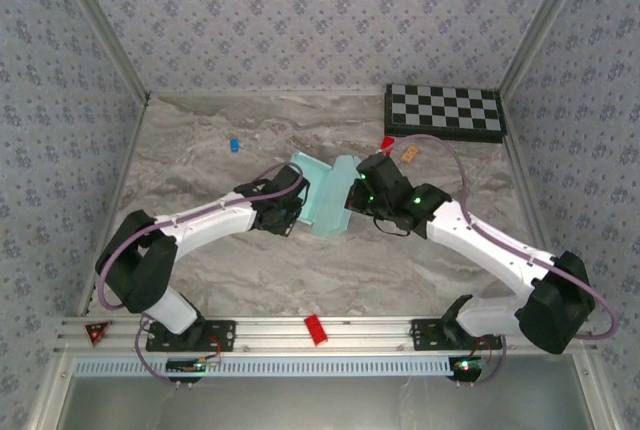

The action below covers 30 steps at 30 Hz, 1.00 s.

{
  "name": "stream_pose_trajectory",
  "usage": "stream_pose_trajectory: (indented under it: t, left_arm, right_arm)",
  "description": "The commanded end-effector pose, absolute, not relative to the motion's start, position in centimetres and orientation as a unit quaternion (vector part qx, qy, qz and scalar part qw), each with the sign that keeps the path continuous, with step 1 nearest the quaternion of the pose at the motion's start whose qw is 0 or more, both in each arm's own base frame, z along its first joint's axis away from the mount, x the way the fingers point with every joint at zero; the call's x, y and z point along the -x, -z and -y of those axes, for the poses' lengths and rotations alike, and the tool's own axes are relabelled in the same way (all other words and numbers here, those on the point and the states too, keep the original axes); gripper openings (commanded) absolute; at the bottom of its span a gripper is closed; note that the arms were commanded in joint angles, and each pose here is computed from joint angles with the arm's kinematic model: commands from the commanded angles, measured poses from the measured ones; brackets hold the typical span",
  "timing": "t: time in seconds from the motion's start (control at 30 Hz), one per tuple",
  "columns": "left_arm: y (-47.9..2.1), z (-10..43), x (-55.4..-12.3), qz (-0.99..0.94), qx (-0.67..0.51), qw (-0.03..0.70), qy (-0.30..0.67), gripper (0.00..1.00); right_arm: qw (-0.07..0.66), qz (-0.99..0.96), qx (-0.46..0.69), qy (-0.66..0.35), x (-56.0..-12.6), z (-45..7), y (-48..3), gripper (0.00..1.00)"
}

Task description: Fold the paper box

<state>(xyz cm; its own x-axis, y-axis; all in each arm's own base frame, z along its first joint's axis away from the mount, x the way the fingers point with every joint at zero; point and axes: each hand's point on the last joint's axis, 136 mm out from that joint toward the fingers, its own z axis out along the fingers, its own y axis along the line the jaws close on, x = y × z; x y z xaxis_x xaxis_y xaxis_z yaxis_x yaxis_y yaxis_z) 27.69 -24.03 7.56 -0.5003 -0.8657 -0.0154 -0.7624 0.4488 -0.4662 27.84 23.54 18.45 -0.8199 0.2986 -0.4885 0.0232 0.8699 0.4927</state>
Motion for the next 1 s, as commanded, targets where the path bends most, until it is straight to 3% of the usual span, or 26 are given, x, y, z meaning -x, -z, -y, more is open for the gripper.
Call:
stream_pose_trajectory:
  t: [0.0, 0.2, 0.37, 0.47, 0.73, 0.97]
  left_arm:
    - [-7.7, 25.3, -27.2, -0.833, 0.499, 0.095, 0.221, 0.26]
    - [-7.9, 25.7, -27.2, -0.838, 0.488, 0.093, 0.227, 0.42]
    - [-9.5, 26.3, -27.7, -0.854, 0.452, 0.104, 0.234, 0.72]
    - [-10.9, 26.3, -28.0, -0.869, 0.418, 0.120, 0.235, 0.81]
    - [-15.1, 24.8, -29.0, -0.881, 0.328, 0.220, 0.259, 0.85]
    - [-18.2, 21.1, -29.1, -0.904, 0.202, 0.322, 0.197, 0.85]
  right_arm:
    - [0.299, -0.927, -0.085, -0.210, -28.2, -23.0, -18.9, 0.02]
    - [0.301, -0.933, -0.077, -0.179, -28.6, -22.7, -19.0, 0.02]
    - [0.295, -0.943, -0.061, -0.142, -29.0, -22.3, -18.9, 0.02]
    - [0.296, -0.947, -0.040, -0.121, -29.4, -22.2, -19.7, 0.02]
    - [0.282, -0.954, 0.083, -0.059, -30.4, -22.0, -20.1, 0.02]
    - [0.280, -0.928, 0.246, -0.011, -31.0, -22.4, -20.9, 0.01]
